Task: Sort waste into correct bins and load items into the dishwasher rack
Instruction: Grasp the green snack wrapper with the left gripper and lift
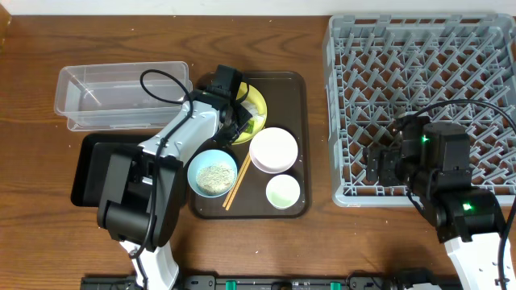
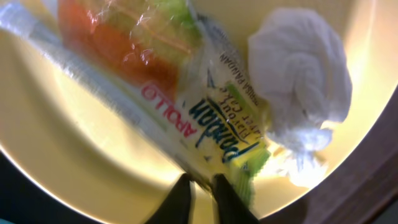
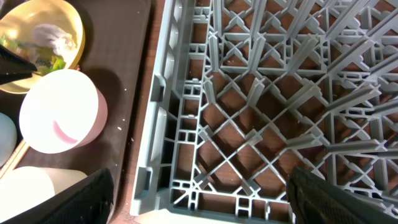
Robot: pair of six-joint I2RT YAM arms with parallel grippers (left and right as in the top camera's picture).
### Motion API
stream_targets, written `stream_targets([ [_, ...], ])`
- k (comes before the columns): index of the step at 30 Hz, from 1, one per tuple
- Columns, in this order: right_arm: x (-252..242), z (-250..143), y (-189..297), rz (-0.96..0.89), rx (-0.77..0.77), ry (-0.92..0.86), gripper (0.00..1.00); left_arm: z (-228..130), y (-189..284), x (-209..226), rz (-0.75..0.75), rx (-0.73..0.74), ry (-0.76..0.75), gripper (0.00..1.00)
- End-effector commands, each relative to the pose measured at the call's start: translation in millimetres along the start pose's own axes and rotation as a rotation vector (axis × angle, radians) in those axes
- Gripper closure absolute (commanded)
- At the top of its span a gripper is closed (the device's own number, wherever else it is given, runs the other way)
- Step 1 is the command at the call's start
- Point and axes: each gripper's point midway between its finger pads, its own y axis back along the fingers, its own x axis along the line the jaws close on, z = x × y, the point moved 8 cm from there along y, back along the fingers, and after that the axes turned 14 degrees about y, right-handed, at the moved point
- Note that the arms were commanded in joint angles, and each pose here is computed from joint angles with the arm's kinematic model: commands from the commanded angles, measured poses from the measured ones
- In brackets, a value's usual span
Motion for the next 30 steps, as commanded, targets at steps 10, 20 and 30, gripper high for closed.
stream_targets([
  [10, -2, 8, 7, -0.004, -0.032, -0.011, 0.12, -1, 18, 3, -0.002, -0.015, -0.087, 0.94],
  [20, -2, 8, 7, -0.004, -0.032, -0.011, 0.12, 4, 80, -8, -0.125, -0.15, -0.286, 0.94],
  [30, -2, 8, 7, -0.004, -0.032, -0.011, 0.12, 91, 149, -2, -0.306, -0.412, -0.217, 0.94],
])
